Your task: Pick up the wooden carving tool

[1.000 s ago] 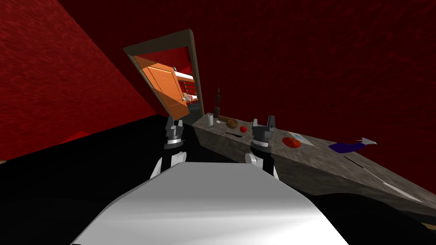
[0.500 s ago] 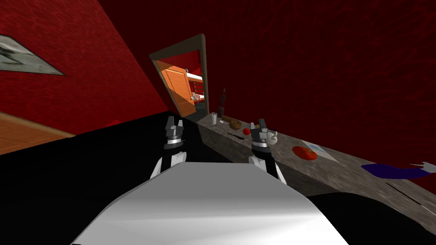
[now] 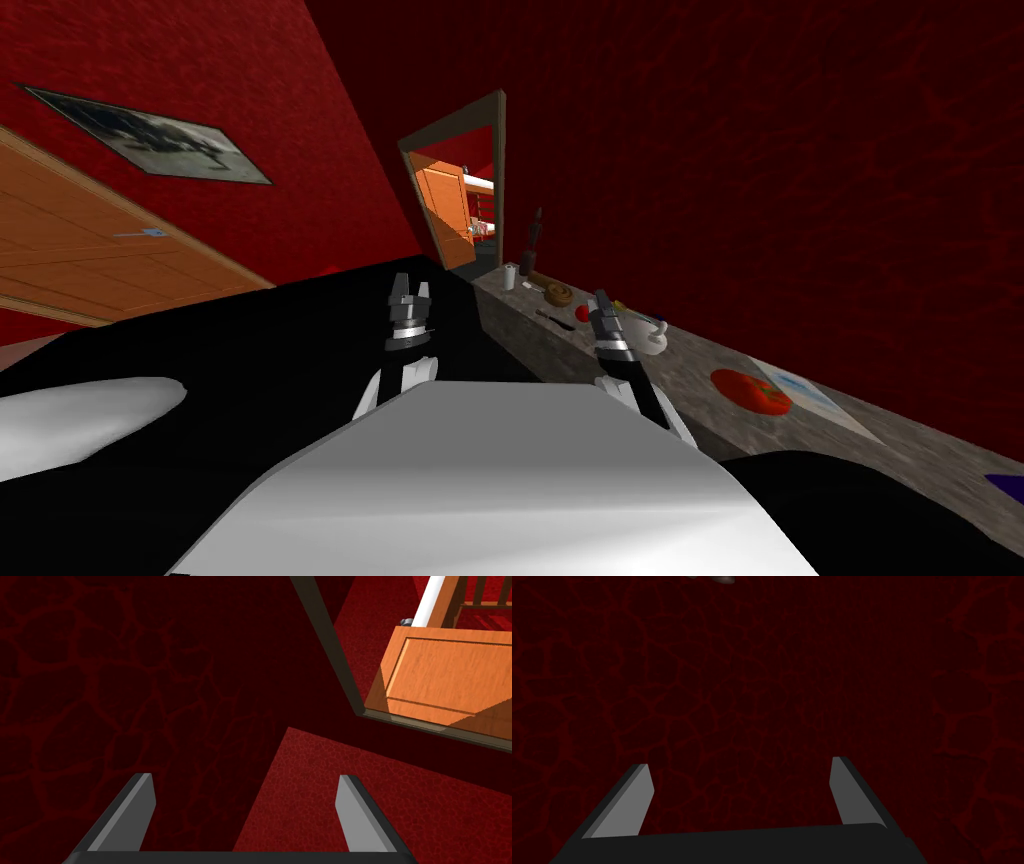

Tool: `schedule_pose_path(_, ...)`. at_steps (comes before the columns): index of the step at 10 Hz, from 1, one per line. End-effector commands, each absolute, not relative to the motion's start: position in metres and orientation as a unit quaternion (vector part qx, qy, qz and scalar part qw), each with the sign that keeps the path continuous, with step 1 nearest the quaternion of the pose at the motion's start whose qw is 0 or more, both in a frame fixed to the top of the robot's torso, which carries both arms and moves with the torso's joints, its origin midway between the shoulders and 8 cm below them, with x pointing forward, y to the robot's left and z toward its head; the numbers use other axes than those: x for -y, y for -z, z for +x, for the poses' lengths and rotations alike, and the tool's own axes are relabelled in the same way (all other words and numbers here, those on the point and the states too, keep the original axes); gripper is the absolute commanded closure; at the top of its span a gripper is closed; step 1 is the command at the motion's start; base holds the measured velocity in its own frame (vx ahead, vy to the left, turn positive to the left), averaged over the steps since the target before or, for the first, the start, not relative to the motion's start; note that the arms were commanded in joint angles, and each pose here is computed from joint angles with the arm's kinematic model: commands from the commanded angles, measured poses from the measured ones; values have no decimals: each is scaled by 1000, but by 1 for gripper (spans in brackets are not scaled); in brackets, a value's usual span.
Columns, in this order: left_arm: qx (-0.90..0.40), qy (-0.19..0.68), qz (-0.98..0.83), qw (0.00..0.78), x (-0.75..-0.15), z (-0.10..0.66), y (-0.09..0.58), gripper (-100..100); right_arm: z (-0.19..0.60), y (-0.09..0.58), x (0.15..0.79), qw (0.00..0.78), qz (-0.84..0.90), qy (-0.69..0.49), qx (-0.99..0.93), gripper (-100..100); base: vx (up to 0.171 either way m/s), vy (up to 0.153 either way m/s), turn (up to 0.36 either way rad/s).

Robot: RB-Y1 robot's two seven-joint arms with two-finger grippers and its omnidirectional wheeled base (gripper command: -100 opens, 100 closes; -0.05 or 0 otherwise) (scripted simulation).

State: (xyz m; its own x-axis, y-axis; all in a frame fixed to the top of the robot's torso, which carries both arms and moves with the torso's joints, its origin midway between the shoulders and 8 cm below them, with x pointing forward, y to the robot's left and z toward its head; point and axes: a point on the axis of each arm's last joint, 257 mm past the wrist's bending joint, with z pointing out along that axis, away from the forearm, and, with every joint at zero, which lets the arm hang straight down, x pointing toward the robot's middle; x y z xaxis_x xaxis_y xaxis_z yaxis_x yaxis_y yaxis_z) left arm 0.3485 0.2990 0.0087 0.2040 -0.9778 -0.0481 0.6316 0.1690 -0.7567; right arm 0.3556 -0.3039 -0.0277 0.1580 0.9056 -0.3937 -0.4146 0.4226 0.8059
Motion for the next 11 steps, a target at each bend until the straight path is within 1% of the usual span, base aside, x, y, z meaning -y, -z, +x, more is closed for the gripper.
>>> schedule_pose_path(1, -280, 565, -309, 712, -299, 349, -9, 0, 360, 38, 312, 710, 271, -444, -475, -100, -90, -110, 297)
schedule_pose_path(3, -280, 566, -309, 711, -299, 349, -9, 0, 363, 70, 331, 706, 269, -387, -529, -100, -113, -113, 409)
schedule_pose_path(4, -280, 565, -309, 712, -299, 349, -9, 0, 363, 72, 331, 704, 269, -385, -533, -100, -104, -107, 169)
schedule_pose_path(5, -280, 565, -310, 712, -299, 349, -9, 0, 363, 86, 341, 701, 264, -356, -559, -100, -83, -86, 283)
schedule_pose_path(6, -280, 565, -310, 711, -299, 349, -9, 0, 362, 103, 353, 694, 262, -324, -588, -100, -129, -128, 415)
schedule_pose_path(7, -280, 565, -309, 712, -299, 349, -9, 0, 362, 105, 354, 692, 264, -322, -590, -100, -94, -102, 285)
schedule_pose_path(9, -280, 565, -310, 712, -299, 349, -9, 0, 357, 136, 378, 674, 255, -261, -642, -100, -121, -80, 394)
schedule_pose_path(10, -280, 565, -309, 712, -299, 349, -9, 0, 357, 137, 379, 674, 254, -256, -645, -100, -102, -67, 248)
schedule_pose_path(11, -280, 565, -310, 712, -299, 348, -9, 0, 353, 153, 392, 662, 247, -223, -671, -100, -105, -64, 386)
